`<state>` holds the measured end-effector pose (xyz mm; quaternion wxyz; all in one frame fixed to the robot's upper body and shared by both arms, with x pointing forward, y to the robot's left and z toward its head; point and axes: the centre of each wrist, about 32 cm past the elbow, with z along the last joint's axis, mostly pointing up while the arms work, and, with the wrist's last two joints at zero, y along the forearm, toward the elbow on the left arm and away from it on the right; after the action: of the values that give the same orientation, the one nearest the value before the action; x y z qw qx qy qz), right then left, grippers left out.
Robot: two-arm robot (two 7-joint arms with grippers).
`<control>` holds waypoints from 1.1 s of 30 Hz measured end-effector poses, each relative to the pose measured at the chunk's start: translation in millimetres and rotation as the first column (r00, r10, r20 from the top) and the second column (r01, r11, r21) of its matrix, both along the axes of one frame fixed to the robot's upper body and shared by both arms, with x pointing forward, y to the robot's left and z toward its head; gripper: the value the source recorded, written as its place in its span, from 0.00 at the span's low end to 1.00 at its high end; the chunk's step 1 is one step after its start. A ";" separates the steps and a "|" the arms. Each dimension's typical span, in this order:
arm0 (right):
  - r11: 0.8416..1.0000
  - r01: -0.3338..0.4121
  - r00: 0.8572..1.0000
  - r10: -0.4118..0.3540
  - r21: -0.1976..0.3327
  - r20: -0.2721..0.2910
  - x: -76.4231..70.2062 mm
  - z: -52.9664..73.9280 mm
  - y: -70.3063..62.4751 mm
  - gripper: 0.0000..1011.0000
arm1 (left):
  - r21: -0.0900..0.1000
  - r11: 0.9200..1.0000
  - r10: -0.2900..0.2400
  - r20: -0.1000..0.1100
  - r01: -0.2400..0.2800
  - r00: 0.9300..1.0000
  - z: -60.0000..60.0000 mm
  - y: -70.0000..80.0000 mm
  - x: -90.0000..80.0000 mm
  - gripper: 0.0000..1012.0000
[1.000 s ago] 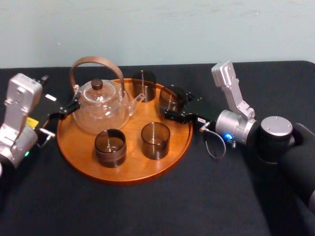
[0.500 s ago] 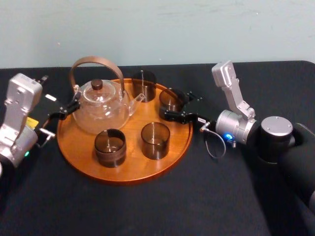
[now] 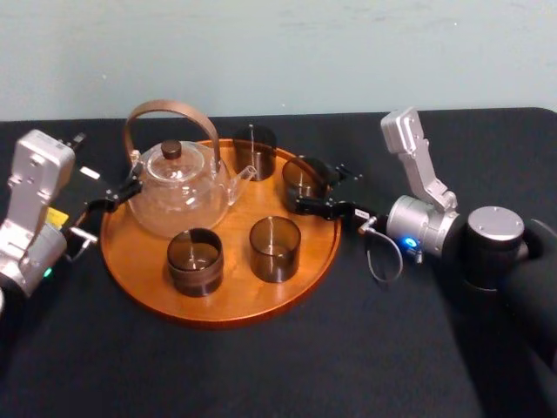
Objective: Pick up the glass from the table and place it on the tray.
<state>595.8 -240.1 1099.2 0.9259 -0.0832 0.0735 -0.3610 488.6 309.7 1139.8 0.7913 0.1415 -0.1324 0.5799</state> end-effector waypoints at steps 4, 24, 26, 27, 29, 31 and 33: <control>1.000 0.006 1.000 -0.006 -0.006 -0.012 -3.2 1.4 -5.3 0.99 | 0.000 1.000 0.000 0.000 0.000 1.000 0.0 0.0 0.0 1.00; 0.999 0.032 0.999 -0.032 0.000 -0.020 -34.2 4.1 -43.5 0.99 | 0.000 1.000 0.000 0.000 0.000 1.000 0.0 0.0 0.0 1.00; 0.999 0.040 0.999 -0.040 0.007 -0.016 -37.0 5.5 -47.9 0.99 | 0.000 1.000 0.000 0.000 0.000 1.000 0.0 0.0 0.0 1.00; 0.999 0.052 0.999 -0.052 0.013 -0.011 -39.7 7.1 -53.4 0.99 | 0.000 1.000 0.000 0.000 0.000 1.000 0.0 0.0 0.0 1.00; 0.998 0.063 0.998 -0.063 0.018 -0.007 -42.0 8.3 -58.1 0.99 | 0.000 1.000 0.000 0.000 0.000 1.000 0.0 0.0 0.0 1.00; 0.996 0.089 0.996 -0.088 0.028 -0.002 -45.5 10.1 -67.2 0.99 | 0.000 1.000 0.000 0.000 0.000 1.000 0.0 0.0 0.0 1.00; 0.994 0.108 0.994 -0.108 0.034 0.001 -47.2 11.6 -73.4 0.99 | 0.000 1.000 0.000 0.000 0.000 1.000 0.0 0.0 0.0 1.00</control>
<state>548.6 -313.5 1110.7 0.9063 -0.0627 0.0828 -0.4096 488.6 309.7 1139.8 0.7913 0.1415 -0.1325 0.5799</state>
